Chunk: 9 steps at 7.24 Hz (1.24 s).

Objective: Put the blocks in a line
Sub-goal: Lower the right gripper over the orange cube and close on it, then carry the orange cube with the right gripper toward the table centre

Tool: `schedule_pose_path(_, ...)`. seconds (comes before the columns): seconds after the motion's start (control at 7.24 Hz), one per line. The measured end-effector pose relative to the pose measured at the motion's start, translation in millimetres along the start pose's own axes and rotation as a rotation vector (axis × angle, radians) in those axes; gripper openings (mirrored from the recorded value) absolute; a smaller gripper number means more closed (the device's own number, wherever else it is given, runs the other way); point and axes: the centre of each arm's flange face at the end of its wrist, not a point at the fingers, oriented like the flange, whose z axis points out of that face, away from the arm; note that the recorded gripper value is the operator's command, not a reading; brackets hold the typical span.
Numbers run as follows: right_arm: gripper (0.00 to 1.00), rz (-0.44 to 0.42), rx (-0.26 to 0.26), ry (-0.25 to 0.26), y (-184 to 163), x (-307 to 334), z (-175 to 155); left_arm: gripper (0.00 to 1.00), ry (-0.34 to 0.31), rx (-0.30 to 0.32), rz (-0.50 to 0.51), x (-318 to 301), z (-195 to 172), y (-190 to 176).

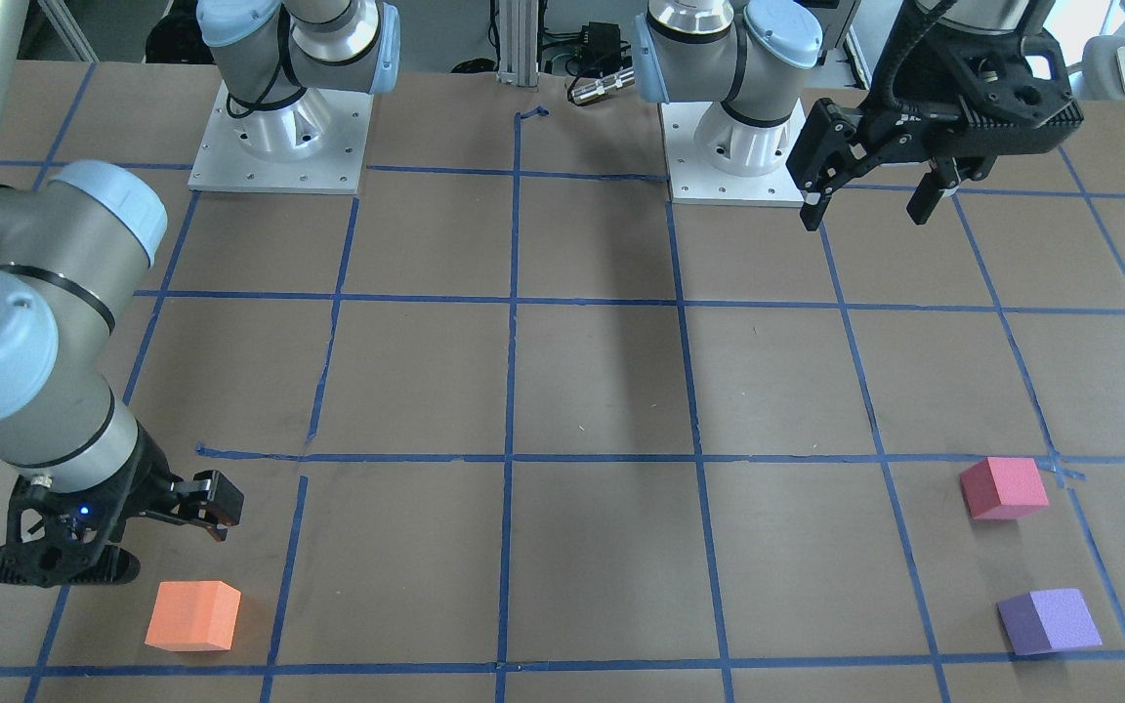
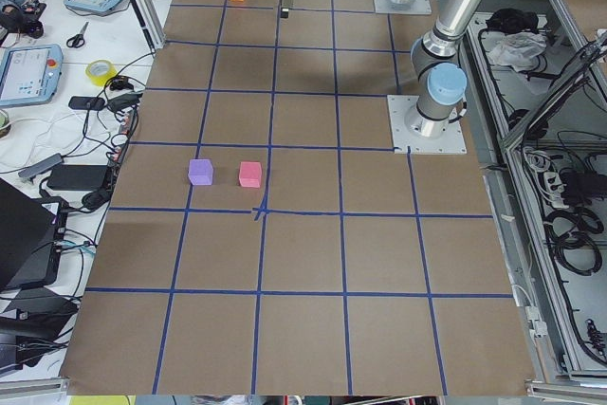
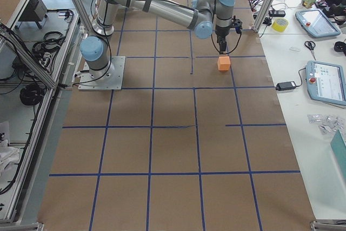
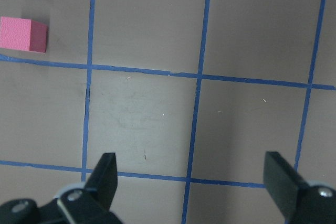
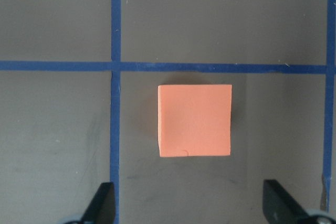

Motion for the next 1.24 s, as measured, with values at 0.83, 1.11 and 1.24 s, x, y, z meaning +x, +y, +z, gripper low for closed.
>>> schedule_pose_path(0.83,1.00,0.021,0.031,0.005,-15,11,67,1.00,0.000,0.000,0.001,0,0,0)
schedule_pose_path(1.11,0.98,0.028,0.018,-0.002,-15,11,78,1.00,0.000,0.000,0.001,0,0,0)
schedule_pose_path(1.24,0.64,0.032,0.012,-0.006,-15,10,82,1.00,0.000,0.000,0.001,0,0,0)
